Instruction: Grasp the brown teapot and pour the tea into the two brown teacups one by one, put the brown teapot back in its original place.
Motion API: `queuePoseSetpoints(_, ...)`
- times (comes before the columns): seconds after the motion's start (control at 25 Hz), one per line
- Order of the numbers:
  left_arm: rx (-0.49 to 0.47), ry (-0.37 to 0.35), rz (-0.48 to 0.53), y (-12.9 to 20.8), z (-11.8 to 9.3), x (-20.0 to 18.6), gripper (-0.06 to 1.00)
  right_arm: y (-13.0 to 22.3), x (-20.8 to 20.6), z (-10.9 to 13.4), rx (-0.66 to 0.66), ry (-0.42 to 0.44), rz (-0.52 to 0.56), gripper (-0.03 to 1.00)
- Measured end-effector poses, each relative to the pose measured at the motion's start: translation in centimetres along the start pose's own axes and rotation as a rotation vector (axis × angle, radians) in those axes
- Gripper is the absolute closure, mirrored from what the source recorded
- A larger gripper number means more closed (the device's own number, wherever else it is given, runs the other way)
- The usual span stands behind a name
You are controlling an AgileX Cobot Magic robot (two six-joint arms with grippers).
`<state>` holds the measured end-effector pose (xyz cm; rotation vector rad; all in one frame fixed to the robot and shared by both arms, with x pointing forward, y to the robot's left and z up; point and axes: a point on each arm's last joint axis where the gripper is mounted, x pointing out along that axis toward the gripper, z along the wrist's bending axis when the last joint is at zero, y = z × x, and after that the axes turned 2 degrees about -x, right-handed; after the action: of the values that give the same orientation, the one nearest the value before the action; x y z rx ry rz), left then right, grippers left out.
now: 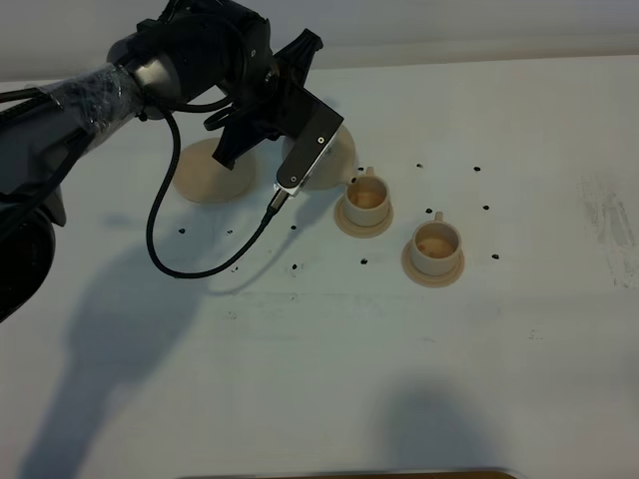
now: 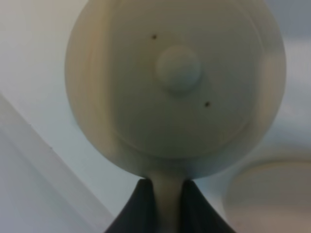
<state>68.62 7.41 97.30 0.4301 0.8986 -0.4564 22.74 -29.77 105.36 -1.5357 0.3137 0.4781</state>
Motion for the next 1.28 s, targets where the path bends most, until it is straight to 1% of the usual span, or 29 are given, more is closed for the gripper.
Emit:
queuePoseSetpoints(0.2, 0.022, -0.017, 0.015, 0.04, 0.18, -0.01, 0.86, 0.0, 0.0, 0.0, 0.0, 0.0, 0.0, 0.53)
queuePoseSetpoints(0.44, 0.039, -0.02, 0.025, -0.02, 0.25, -0.07, 0.86, 0.0, 0.0, 0.0, 0.0, 0.0, 0.0, 0.53)
queuePoseSetpoints(0.76, 0.058, -0.067, 0.023, -0.77, 0.8, -0.15, 0.86, 0.0, 0.0, 0.0, 0.0, 0.0, 0.0, 0.53)
queuePoseSetpoints(1.0, 0.072, -0.071, 0.031, -0.75, 0.85, -0.16, 0.86, 0.0, 0.0, 0.0, 0.0, 0.0, 0.0, 0.53)
queuePoseSetpoints(1.28, 0.122, -0.071, 0.037, -0.75, 0.87, -0.17, 0.86, 0.0, 0.0, 0.0, 0.001, 0.0, 0.0, 0.53)
